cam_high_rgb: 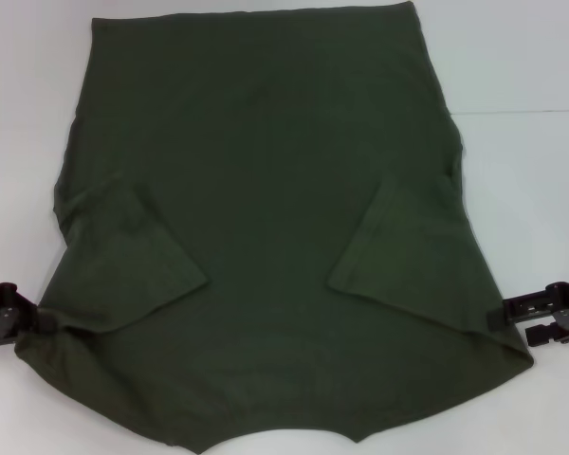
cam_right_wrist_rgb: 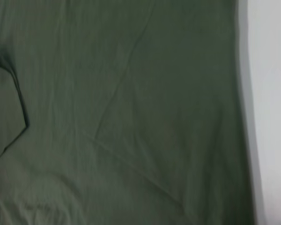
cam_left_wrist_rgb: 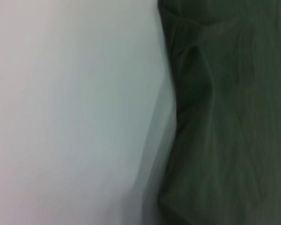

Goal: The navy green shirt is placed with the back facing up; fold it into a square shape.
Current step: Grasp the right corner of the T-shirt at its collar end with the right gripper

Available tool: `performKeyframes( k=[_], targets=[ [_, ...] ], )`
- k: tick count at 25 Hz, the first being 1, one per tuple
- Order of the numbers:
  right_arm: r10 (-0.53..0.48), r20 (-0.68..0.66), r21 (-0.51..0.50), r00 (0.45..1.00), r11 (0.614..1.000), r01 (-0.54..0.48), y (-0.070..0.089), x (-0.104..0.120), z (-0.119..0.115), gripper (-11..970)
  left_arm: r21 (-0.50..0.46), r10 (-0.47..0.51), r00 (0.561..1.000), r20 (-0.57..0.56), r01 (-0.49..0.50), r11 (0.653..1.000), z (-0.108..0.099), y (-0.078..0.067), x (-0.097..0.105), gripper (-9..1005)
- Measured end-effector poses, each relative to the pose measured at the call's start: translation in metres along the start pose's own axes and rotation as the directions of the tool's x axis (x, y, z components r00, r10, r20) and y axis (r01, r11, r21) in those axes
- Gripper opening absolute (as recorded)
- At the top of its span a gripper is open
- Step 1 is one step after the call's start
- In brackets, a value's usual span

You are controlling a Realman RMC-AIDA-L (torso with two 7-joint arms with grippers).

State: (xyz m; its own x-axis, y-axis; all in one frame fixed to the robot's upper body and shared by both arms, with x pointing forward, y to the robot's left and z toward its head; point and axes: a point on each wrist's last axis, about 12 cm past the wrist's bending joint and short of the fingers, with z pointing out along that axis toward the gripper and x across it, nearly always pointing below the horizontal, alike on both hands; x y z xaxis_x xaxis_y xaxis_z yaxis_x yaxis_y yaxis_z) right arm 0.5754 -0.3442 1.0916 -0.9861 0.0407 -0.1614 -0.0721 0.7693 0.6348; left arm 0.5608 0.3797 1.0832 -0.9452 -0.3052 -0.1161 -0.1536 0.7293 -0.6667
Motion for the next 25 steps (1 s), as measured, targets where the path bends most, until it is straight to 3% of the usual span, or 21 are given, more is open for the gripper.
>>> performKeyframes(
  k=[25],
  targets=[
    [-0.014,0.015,-0.047,1.0,0.999,0.014,0.008,0.002,0.015,822,0.006,0.007,1.0,0.01,-0.007,1.0,0.0,-0.004,-0.004,47]
  ],
)
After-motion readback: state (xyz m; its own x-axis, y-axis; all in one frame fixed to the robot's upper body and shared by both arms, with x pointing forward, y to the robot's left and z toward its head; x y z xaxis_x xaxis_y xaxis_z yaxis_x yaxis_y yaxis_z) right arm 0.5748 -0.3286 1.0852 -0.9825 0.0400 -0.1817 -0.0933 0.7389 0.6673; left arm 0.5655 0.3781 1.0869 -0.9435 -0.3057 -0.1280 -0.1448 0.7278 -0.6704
